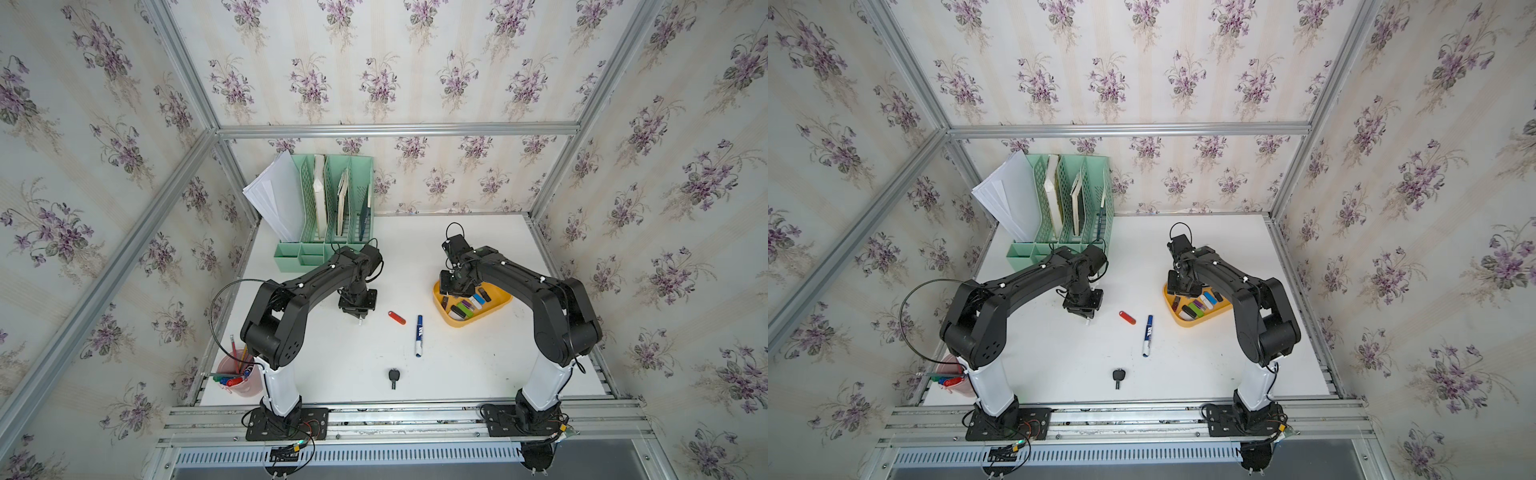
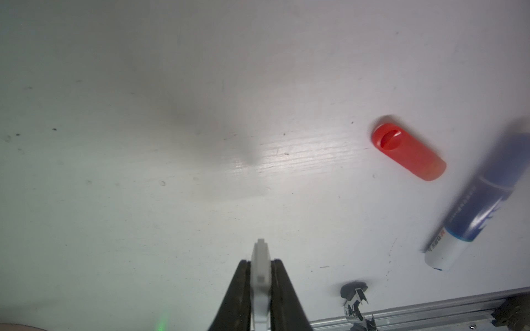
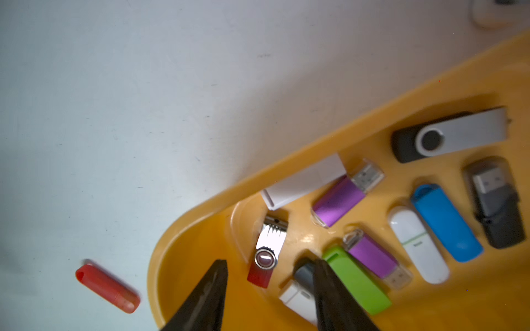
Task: Put the usb flash drive into the storage box
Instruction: Place the USB flash in the storage box, then move the storage box to the center of the board, then place the USB flash in the storage box.
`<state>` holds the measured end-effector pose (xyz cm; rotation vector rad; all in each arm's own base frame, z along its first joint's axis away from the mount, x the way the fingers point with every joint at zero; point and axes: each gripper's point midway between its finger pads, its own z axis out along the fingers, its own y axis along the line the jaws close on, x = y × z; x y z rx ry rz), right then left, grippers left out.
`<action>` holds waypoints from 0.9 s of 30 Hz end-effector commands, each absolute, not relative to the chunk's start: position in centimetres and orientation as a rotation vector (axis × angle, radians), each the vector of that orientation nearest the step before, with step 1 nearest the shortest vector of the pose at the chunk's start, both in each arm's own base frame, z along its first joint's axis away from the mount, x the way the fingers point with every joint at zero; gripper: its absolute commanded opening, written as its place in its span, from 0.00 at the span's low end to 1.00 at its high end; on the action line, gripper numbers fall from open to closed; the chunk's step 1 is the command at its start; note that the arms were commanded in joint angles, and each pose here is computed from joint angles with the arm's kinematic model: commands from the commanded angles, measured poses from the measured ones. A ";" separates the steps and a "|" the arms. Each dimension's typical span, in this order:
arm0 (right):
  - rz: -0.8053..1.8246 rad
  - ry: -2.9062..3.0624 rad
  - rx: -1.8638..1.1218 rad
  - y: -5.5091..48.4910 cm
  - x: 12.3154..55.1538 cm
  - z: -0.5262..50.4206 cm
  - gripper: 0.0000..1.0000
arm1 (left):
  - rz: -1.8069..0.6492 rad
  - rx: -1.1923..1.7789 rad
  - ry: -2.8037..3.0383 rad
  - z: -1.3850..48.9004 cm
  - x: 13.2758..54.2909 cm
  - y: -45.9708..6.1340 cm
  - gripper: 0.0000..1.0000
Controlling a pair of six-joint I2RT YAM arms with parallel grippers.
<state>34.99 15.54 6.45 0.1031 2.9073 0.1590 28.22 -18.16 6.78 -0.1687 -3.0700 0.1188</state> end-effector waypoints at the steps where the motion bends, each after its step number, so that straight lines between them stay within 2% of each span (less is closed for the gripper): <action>1: 0.039 2.933 0.105 12.8 34.2 6.4 0.53 | 0.117 -0.192 -3.062 7.2 28.1 -18.5 0.17; 5: -0.010 2.979 0.084 11.6 32.8 5.6 0.54 | 0.118 -0.199 -3.063 7.2 28.1 -18.8 0.17; 10: 0.065 3.010 0.050 12.4 30.4 5.4 0.56 | 0.121 -0.206 -3.067 7.3 27.8 -19.0 0.17; 21: 0.267 3.106 -0.081 18.8 23.3 4.3 0.57 | 0.119 -0.214 -3.085 7.8 27.3 -19.1 0.17; 27: 0.484 3.061 -0.080 22.8 22.8 5.3 0.58 | 0.100 -0.225 -3.096 8.4 27.0 -18.6 0.17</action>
